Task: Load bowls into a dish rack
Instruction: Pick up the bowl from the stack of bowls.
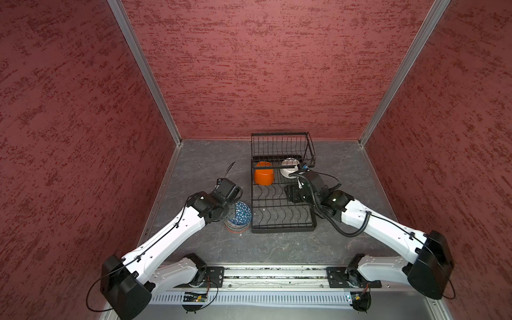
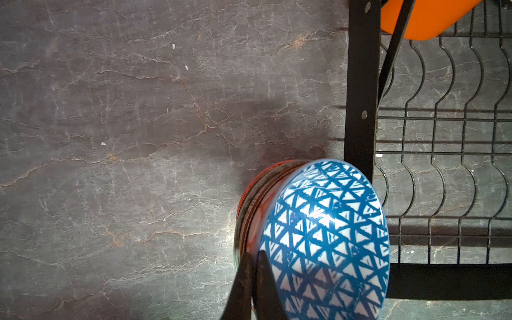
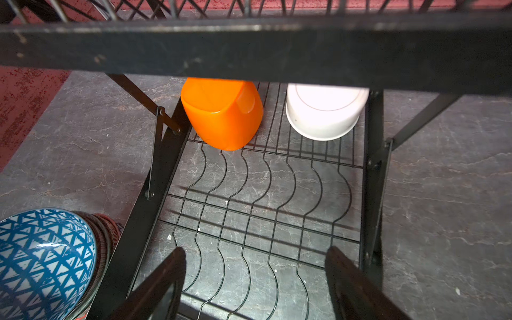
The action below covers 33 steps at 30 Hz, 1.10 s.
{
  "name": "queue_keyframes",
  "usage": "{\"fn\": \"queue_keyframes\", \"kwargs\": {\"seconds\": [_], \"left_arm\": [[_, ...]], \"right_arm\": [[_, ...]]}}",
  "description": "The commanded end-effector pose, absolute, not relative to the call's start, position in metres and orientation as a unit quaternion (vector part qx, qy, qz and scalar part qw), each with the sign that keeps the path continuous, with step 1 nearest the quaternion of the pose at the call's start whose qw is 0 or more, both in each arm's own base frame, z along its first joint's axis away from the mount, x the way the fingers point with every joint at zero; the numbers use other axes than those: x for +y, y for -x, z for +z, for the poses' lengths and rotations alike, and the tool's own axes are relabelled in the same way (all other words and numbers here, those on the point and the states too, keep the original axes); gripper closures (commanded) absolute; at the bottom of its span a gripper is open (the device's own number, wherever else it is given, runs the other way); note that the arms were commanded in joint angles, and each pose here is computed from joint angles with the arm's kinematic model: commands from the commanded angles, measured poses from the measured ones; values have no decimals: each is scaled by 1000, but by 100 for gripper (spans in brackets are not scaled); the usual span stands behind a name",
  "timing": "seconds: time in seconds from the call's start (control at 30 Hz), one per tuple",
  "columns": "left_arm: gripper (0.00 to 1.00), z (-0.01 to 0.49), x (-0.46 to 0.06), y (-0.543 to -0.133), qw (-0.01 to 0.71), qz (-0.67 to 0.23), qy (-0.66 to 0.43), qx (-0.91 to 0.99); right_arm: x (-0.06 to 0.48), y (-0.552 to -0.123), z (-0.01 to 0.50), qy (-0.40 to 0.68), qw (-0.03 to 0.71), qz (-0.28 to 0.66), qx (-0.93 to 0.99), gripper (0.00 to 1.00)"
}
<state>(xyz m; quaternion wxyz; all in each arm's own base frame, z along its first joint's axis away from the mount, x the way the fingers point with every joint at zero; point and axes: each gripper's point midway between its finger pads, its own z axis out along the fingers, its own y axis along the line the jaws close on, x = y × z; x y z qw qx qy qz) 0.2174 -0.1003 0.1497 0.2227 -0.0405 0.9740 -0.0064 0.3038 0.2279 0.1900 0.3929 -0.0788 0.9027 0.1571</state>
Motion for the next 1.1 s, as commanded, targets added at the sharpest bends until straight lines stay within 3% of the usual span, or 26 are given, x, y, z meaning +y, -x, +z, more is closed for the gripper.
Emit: {"fn": "queue_keyframes", "kwargs": {"seconds": [0.0,0.63,1.07], "left_arm": [[100,157,-102,-222,242,-19,37,969],[100,175,-111,-220,289,-80,18,954],[100,180,-112,-221,297,-85,18,951]], "right_arm": [[238,-310,208,81,406,183,892,20],[298,-267,218,212,331,338,855,21],[310,-256,212,214,283,354,865,39]]}}
